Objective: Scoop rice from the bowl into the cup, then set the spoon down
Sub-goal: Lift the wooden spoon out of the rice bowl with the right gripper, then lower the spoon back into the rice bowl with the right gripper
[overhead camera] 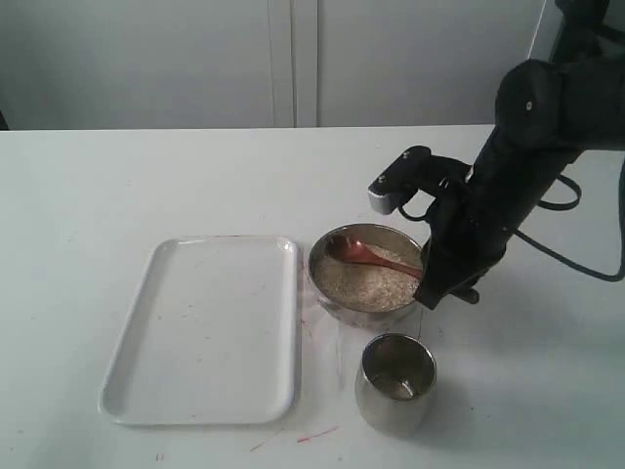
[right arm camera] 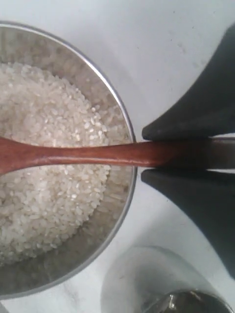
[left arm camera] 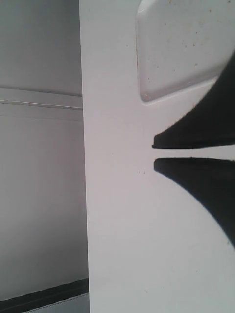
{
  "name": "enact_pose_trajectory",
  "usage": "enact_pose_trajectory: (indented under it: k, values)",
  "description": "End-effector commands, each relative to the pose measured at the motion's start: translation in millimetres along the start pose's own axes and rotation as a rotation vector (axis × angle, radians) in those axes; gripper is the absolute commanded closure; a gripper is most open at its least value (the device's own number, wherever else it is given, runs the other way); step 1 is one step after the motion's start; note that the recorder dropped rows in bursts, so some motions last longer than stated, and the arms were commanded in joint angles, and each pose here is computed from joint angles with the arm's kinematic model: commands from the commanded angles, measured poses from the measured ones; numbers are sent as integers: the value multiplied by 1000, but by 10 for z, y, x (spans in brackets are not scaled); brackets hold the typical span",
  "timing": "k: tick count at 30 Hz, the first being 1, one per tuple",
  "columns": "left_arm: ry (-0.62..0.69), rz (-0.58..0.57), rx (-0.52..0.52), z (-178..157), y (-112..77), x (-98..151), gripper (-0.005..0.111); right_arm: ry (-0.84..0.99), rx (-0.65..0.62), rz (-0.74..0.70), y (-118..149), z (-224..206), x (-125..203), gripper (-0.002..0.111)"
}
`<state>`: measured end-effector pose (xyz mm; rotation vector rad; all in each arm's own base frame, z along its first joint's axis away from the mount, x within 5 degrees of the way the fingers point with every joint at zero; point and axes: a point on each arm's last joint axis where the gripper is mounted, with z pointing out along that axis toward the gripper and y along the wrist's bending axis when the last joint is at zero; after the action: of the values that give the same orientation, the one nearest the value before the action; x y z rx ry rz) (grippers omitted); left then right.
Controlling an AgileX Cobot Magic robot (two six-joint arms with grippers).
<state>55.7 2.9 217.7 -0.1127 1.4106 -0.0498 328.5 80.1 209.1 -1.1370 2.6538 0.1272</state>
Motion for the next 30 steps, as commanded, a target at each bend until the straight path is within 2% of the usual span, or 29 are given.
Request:
enact_pose_trajectory:
  k: [1, 11, 16, 20, 24, 30]
  values:
    - [-13, -7, 2, -2, -3, -29, 92, -53, 26, 5, 59, -305, 22, 108]
    - [-13, -7, 2, -2, -3, -29, 92, -178, -9, 35, 495, -1202, 229, 108]
    - [-13, -7, 2, -2, -3, -29, 92, -245, 64, 23, 778, -1666, 439, 108]
    - [-13, -7, 2, -2, -3, -29, 92, -221, 172, 112, 899, -1918, 685, 108]
    - [-13, -7, 2, -2, -3, -29, 92, -221, 265, 220, 946, -1970, 890, 108]
    - [-13, -7, 2, -2, -3, -29, 92, -132, 242, 244, 990, -1699, 1062, 108]
